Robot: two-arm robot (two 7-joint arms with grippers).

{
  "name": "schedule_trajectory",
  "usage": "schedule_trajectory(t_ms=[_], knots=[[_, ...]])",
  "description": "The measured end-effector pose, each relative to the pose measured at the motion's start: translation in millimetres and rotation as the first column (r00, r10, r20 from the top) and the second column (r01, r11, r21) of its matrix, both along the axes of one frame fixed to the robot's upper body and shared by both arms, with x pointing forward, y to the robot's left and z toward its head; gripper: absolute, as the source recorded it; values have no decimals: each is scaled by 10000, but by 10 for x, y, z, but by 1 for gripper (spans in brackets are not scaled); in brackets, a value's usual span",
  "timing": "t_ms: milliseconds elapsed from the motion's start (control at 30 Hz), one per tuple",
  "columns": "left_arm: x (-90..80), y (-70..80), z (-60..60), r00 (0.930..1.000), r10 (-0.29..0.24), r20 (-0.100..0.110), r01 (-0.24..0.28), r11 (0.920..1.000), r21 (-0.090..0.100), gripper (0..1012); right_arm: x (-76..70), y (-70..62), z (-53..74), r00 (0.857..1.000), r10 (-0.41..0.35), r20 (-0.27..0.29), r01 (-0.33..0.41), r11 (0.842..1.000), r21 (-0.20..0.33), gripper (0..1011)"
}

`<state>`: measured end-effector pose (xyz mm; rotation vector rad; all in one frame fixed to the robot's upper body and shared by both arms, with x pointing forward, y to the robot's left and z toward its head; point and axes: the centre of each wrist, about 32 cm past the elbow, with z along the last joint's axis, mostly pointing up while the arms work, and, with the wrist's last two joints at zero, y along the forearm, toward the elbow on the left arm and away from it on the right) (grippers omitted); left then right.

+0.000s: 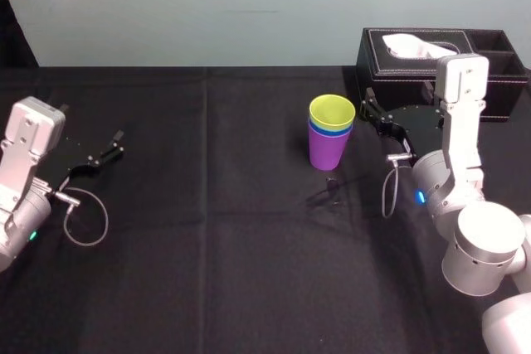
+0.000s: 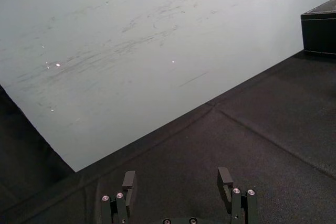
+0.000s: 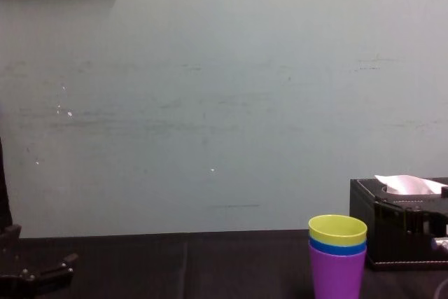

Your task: Stack the three plastic cups sequentially using one hand.

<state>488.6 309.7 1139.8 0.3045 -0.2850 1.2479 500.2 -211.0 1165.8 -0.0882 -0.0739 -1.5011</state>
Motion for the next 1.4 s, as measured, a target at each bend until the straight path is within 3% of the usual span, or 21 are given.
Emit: schedule_trajectory(t_ms=[1400], knots=[[0, 0, 0, 10000, 0, 0, 0, 10000, 0, 1011, 7, 1, 10, 10000, -47, 68, 47, 10000, 7, 1003]])
